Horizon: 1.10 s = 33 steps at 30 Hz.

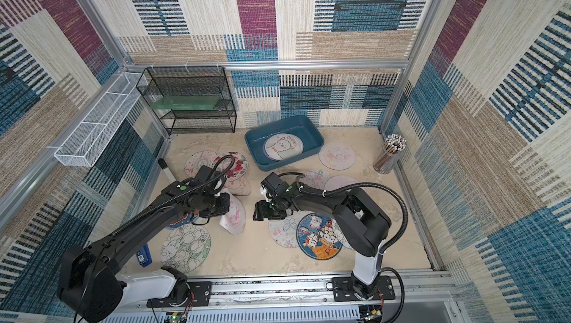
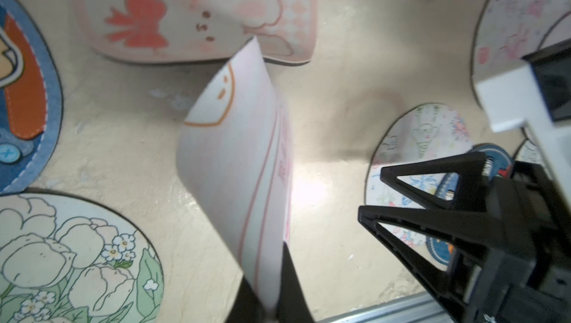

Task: Put the coasters into the storage box
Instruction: Pick up the coaster from the center of the board, then place the coaster in the storage box.

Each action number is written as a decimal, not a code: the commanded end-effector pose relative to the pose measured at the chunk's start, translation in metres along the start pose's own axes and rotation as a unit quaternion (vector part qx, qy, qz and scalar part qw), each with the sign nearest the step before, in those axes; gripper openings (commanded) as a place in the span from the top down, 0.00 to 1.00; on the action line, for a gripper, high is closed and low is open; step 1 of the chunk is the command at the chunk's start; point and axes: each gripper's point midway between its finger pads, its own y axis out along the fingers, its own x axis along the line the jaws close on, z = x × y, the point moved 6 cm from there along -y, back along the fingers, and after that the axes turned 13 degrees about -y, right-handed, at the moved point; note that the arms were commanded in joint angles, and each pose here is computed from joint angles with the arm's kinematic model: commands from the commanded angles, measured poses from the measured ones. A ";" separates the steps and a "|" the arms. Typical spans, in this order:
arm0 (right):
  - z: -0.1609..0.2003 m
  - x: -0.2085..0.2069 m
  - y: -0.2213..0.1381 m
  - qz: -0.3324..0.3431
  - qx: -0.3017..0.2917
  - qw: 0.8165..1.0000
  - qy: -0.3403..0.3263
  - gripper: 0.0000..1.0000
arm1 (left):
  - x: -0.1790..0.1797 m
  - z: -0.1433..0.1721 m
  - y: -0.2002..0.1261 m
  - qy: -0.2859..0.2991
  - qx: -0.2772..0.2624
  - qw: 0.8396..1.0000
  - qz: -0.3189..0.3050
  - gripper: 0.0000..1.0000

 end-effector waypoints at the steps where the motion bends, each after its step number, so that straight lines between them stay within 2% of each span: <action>1: 0.000 -0.004 -0.017 0.006 -0.019 1.000 0.009 0.31 | -0.019 -0.004 -0.009 0.016 -0.003 1.000 0.007 0.96; 7: 0.004 -0.017 -0.049 0.007 -0.052 0.998 0.026 0.30 | -0.069 -0.024 -0.023 0.046 -0.020 0.998 0.045 0.95; 13: 0.004 -0.035 -0.077 0.002 -0.085 0.996 0.034 0.30 | -0.116 -0.054 -0.020 0.070 -0.033 0.995 0.068 0.95; 22: 0.003 -0.059 -0.112 0.010 -0.125 0.991 0.035 0.30 | -0.180 -0.097 0.000 0.109 -0.047 0.987 0.104 0.95; 33: -0.002 -0.070 -0.128 0.006 -0.161 0.985 0.057 0.30 | -0.253 -0.151 0.037 0.152 -0.064 0.971 0.175 0.93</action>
